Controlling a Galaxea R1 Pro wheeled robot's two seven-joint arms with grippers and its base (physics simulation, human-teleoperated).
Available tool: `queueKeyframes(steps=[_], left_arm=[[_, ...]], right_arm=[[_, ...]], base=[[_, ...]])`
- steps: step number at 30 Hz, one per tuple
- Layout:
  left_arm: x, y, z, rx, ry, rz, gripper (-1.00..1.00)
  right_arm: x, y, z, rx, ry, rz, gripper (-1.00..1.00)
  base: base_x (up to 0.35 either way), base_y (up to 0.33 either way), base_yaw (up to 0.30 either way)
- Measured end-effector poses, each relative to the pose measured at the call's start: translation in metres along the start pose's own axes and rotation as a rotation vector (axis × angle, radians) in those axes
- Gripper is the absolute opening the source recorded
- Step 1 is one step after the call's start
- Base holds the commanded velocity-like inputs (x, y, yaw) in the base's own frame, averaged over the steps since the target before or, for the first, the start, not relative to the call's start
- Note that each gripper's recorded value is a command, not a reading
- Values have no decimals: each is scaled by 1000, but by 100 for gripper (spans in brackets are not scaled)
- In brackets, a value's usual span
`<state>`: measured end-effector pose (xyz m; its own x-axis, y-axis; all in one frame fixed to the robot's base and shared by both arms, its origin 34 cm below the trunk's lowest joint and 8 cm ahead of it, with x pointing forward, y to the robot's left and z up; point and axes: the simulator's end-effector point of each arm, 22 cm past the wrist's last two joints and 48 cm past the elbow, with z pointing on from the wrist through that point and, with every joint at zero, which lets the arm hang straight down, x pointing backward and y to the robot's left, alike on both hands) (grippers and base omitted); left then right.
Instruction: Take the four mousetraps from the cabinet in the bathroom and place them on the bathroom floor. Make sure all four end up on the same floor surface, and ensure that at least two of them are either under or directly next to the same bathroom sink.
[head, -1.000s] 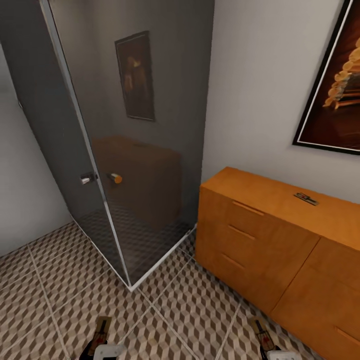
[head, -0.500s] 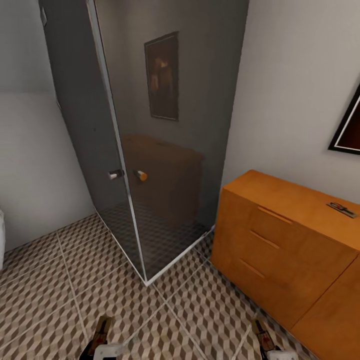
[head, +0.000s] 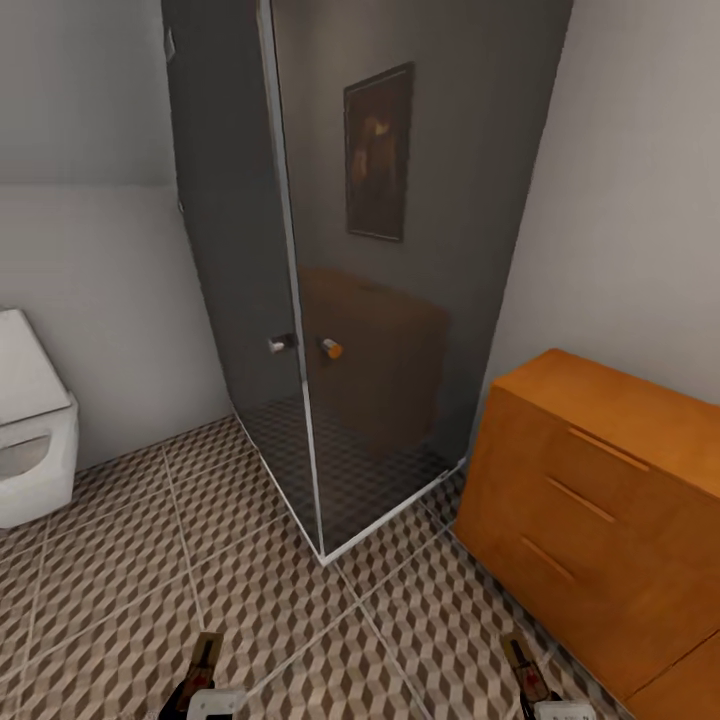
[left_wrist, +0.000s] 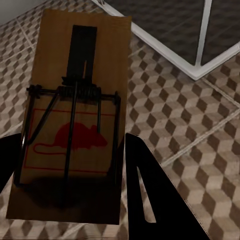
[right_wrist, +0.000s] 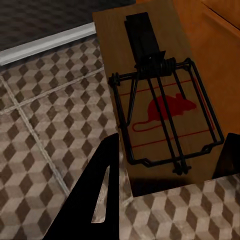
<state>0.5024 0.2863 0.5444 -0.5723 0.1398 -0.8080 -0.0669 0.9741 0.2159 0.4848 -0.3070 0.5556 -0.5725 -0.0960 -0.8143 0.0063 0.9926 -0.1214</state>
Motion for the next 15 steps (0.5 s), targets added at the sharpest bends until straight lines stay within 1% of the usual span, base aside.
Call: queueKeyframes(steps=[15], left_arm=[[0, 0, 0, 0, 0, 0, -100]], right_arm=[[0, 0, 0, -1, 1, -1, -100]], base=[[0, 0, 266]])
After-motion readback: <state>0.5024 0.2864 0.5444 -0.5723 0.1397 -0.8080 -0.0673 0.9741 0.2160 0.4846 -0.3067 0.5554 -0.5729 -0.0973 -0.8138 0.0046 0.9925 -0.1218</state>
